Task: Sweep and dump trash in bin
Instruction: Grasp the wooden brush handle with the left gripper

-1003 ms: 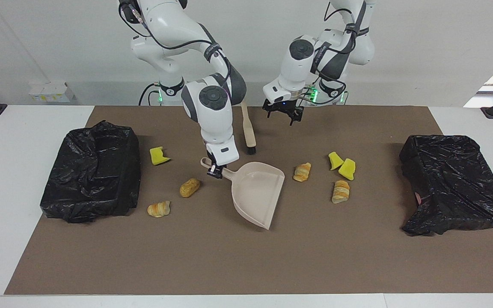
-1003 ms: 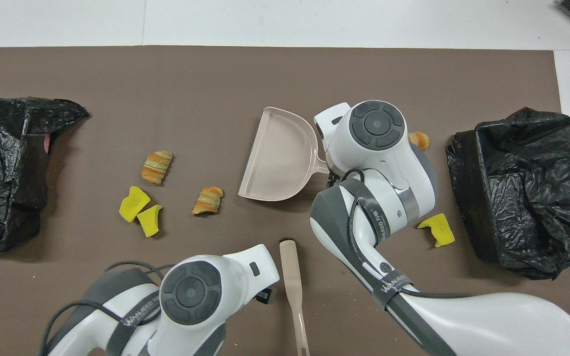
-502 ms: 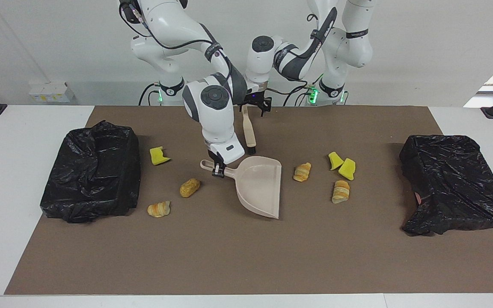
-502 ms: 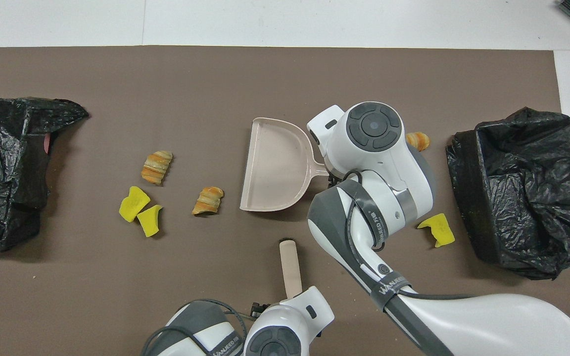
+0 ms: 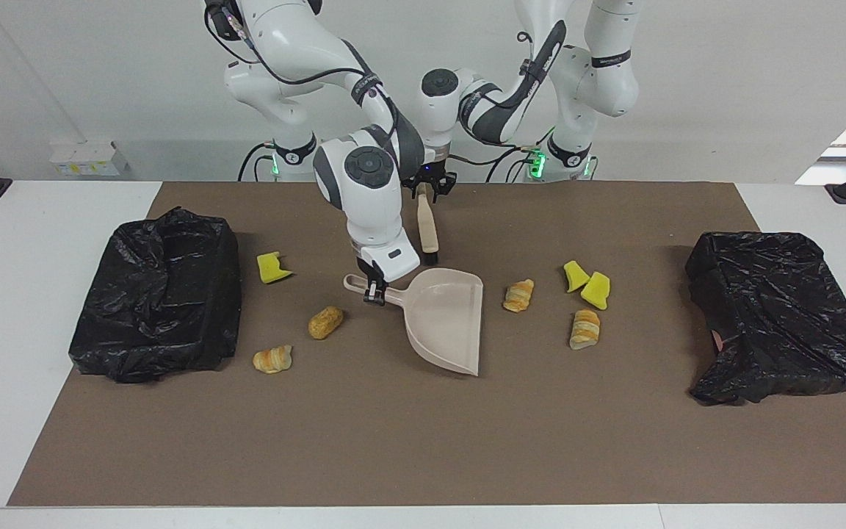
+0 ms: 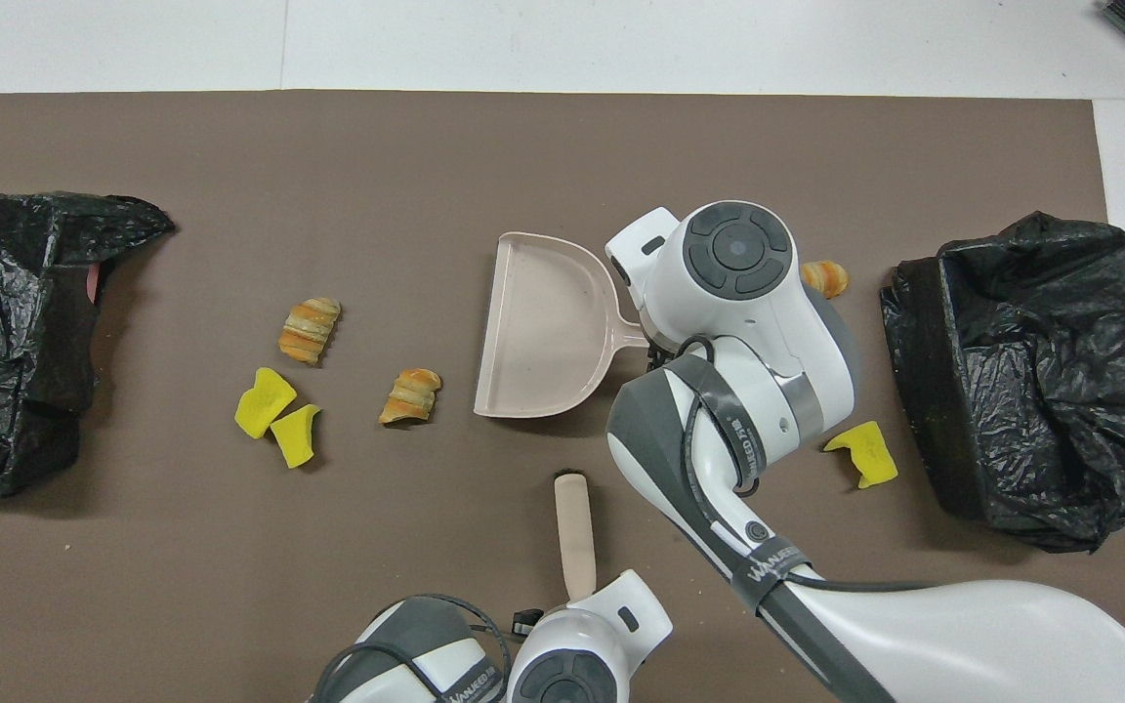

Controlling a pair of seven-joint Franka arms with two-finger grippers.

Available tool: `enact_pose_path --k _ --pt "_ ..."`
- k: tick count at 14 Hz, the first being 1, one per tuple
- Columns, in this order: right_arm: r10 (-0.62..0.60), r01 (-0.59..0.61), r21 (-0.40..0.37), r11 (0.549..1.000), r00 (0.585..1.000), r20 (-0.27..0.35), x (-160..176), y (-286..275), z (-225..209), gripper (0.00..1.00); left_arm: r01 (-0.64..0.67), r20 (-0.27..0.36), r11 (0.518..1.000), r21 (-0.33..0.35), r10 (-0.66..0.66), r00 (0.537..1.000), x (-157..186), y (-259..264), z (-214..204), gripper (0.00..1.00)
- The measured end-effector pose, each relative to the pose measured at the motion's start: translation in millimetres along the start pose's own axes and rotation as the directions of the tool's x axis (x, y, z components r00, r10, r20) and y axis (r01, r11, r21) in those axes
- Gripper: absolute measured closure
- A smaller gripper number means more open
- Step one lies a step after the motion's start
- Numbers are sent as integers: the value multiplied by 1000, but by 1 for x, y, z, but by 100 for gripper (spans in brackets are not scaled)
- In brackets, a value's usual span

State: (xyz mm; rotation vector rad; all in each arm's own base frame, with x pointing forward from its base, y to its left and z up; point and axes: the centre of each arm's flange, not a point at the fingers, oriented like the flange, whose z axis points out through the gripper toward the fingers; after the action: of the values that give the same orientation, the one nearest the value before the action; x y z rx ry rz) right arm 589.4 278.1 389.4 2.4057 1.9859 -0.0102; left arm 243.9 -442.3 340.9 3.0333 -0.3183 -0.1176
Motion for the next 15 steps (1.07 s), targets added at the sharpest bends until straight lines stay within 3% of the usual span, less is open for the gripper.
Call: enact_pose_path --k 2,10,15 --pt "0 0 0 1000 1000 0 0 0 0 67 37 8 999 6 -37 999 0 -1 -2 74" --pt "-2 2 0 1000 1000 0 1 -1 0 67 143 125 983 114 -157 980 10 -56 -46 74" --pt "-2 2 3 1000 1000 2 1 -1 1 67 280 118 955 98 -291 949 37 -116 -93 74"
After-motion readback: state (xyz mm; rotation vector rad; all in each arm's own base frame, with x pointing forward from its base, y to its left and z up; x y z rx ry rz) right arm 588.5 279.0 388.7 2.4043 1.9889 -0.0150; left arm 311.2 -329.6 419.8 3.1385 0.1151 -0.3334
